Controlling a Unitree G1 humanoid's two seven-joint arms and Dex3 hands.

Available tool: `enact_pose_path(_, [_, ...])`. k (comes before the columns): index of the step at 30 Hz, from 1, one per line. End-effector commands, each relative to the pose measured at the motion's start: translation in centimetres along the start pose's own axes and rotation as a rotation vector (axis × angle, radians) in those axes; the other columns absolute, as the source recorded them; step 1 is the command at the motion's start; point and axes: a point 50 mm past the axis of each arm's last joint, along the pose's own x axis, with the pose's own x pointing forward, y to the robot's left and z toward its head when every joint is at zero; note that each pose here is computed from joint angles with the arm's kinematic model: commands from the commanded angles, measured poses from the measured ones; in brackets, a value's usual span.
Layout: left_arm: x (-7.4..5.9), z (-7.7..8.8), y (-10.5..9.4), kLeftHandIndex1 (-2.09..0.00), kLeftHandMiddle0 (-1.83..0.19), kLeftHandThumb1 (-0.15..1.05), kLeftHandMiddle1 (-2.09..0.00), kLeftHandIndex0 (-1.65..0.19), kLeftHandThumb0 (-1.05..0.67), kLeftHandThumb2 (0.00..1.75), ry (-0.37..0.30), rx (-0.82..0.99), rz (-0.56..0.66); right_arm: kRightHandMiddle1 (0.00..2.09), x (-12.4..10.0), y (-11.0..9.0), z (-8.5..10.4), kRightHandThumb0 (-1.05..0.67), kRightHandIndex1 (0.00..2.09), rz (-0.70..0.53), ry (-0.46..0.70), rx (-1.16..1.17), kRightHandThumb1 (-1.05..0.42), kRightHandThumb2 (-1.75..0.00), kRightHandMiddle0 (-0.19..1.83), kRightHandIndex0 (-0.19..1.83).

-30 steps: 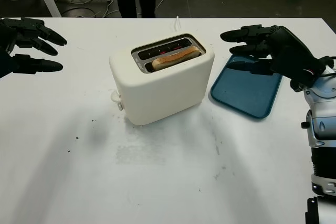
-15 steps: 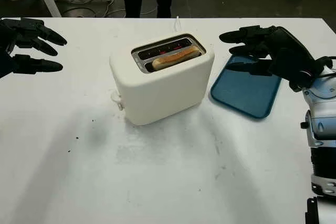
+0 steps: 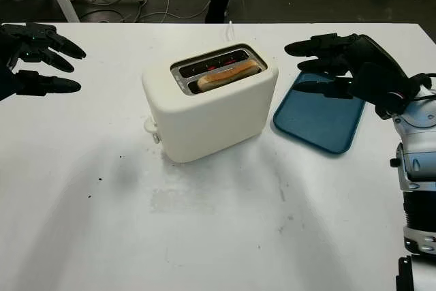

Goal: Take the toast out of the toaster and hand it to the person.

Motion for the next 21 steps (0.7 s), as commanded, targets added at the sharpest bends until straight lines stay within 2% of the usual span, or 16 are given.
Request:
enact_pose_path(1, [-0.08, 0.19, 0.14, -0.70, -0.80, 0.64, -0.85, -0.82, -1.05, 0.01, -0.017, 0.006, 0.007, 0.01, 0.13, 0.16, 0.12, -0.61, 0.06, -0.005, -0.036, 0.008, -0.82, 0.00, 0.71, 0.74])
enact_pose_path(21, [-0.10, 0.00, 0.03, -0.68, -0.80, 0.63, -0.83, -0.82, -1.05, 0.00, -0.014, 0.004, 0.006, 0.00, 0.08, 0.16, 0.20, -0.63, 0.04, -0.004, -0.019, -0.001, -0.83, 0.00, 0.69, 0.69])
